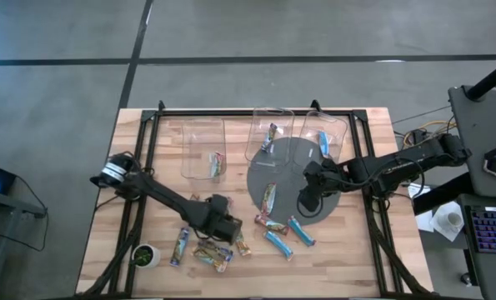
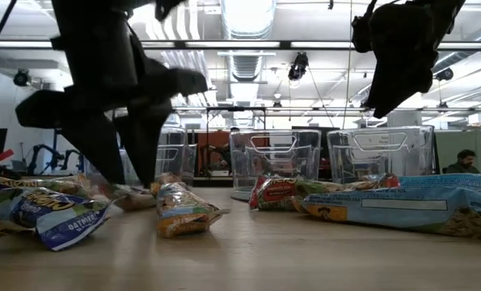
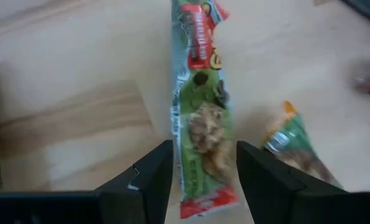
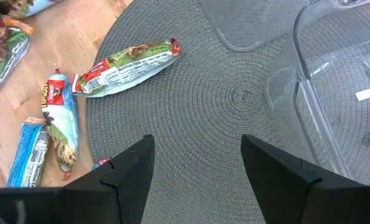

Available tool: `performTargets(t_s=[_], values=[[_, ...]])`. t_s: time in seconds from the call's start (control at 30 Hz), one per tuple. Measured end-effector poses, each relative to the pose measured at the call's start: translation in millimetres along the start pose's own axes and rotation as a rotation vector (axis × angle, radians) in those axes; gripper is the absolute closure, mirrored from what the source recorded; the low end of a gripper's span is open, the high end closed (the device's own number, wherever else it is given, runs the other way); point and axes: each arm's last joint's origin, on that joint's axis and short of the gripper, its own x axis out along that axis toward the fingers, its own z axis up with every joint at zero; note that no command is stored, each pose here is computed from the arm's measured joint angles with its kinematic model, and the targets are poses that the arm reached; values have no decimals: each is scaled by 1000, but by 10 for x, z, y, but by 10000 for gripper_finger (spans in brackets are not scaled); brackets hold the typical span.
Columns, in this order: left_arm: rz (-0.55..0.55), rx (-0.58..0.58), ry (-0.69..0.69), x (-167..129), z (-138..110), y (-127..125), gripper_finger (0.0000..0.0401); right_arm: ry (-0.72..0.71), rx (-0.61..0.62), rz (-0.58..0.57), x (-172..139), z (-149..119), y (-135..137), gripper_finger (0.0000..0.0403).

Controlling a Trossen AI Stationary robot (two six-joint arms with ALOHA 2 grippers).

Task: Pick and place Granola Bars by type
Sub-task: Put the red granola bar into the left transparent bin

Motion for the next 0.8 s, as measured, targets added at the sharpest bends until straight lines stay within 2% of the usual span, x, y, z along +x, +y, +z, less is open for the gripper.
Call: performTargets(t_s=[0.1, 0.3, 0.4, 0.57, 0.8], values=[[21, 2, 5, 46, 12, 5, 255, 0, -3, -1, 0, 0, -1, 174], [56, 5, 3, 54, 38, 38, 321, -15, -9, -20, 7, -2, -10, 174], [56, -1, 8, 59, 54, 36, 336, -14, -21, -24, 14, -8, -16, 174], [56, -2, 11, 63, 56, 38, 323, -10, -38, -30, 30, -24, -26, 174], [37, -7, 21, 47, 59, 26, 264, 4, -51, -43, 69, -65, -52, 174]])
